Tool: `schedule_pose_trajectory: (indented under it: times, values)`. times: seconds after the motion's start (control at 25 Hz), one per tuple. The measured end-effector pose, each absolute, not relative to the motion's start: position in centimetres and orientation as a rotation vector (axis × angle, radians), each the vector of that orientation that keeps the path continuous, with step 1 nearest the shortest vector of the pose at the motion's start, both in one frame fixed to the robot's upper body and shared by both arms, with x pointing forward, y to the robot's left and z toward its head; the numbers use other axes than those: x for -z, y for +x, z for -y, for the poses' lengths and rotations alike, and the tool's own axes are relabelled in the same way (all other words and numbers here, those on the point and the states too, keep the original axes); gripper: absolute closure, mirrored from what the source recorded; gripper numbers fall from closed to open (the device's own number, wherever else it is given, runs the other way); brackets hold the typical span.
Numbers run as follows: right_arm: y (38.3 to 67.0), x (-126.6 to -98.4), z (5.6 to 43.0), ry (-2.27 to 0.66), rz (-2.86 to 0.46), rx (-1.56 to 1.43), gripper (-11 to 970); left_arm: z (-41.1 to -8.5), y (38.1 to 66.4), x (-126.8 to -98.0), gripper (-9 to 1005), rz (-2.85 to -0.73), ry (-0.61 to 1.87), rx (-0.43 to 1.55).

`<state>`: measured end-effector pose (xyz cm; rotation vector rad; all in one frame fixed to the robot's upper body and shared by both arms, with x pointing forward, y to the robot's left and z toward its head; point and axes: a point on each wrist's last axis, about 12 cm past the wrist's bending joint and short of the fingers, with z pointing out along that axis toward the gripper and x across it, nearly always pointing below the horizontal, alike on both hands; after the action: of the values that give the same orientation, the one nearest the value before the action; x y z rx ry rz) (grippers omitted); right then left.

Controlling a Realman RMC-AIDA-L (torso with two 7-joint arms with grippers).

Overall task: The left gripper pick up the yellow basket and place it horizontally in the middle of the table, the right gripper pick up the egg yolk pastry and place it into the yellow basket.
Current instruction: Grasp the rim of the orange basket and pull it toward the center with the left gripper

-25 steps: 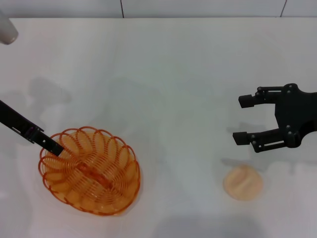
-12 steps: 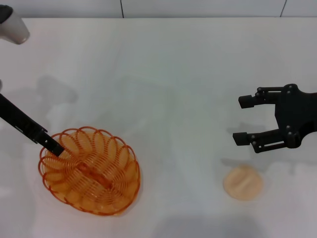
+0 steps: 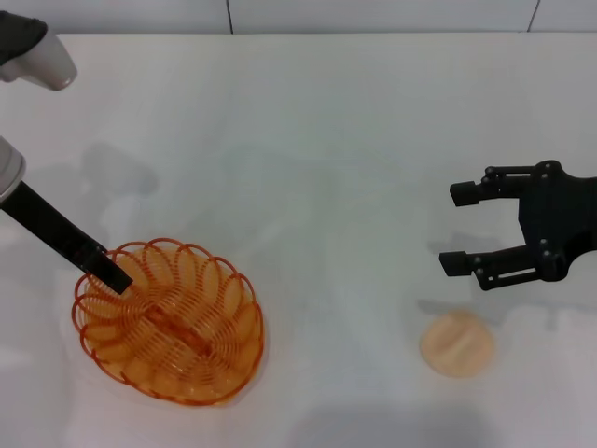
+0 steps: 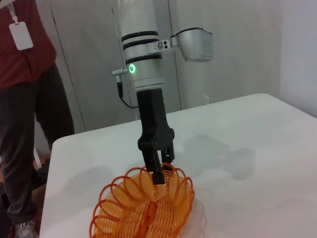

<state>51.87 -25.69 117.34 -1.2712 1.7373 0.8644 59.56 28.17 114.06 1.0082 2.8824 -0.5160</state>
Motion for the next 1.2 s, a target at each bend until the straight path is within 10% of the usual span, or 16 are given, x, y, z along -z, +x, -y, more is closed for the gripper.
schedule_pose_trajectory:
  times: [1.2]
  values:
    - [51.91,-117.43,25.82,-1.269,-1.737,-0.862,116,-27.84,59.71,-113.51,799,-2.894,1.036,0.462]
